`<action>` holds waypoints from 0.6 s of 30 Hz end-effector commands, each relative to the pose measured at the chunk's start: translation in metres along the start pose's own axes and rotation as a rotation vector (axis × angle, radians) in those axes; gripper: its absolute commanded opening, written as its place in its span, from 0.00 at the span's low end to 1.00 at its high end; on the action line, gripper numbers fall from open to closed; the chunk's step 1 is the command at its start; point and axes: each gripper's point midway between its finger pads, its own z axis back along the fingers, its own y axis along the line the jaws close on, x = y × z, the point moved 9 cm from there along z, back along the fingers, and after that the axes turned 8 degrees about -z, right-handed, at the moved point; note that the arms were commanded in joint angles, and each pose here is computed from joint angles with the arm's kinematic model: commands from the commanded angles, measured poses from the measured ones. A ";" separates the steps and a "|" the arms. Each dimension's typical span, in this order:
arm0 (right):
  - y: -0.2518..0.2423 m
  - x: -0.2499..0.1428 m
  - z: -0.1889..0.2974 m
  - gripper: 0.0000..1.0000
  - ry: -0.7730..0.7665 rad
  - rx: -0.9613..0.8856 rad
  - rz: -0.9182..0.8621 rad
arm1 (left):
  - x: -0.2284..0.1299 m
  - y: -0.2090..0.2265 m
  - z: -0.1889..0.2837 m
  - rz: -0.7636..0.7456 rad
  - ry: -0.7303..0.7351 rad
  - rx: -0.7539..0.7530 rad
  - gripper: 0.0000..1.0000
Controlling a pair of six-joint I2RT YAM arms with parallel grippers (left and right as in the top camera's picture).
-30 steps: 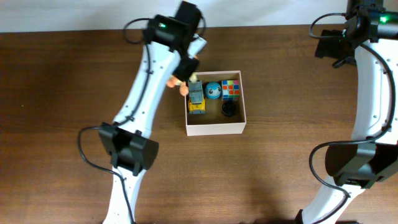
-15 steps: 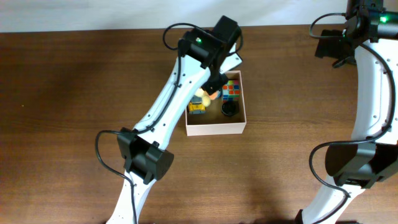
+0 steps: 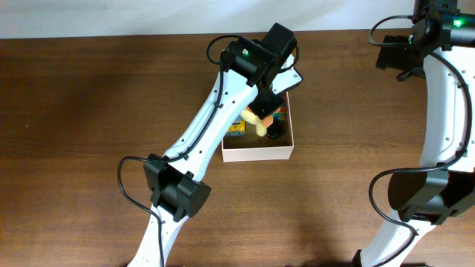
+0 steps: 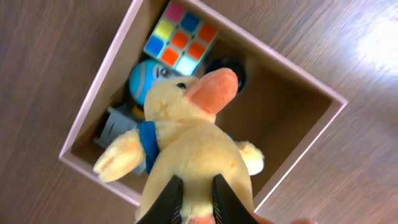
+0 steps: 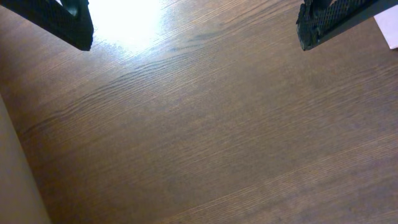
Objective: Pack container
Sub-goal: 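Lift the duck with the left gripper and carry it over the box, then lower the duck into the box's front corner and open the left gripper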
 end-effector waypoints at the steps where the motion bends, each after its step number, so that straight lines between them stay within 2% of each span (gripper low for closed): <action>1: 0.001 0.000 0.001 0.99 -0.002 0.003 0.001 | 0.008 -0.007 0.003 -0.024 -0.059 -0.053 0.16; 8: 0.001 0.000 0.001 0.99 -0.002 0.003 0.001 | 0.008 -0.008 -0.013 -0.023 -0.043 -0.078 0.16; 18: 0.001 0.000 0.001 0.99 -0.002 0.003 0.001 | -0.010 -0.020 -0.060 -0.016 0.098 -0.167 0.15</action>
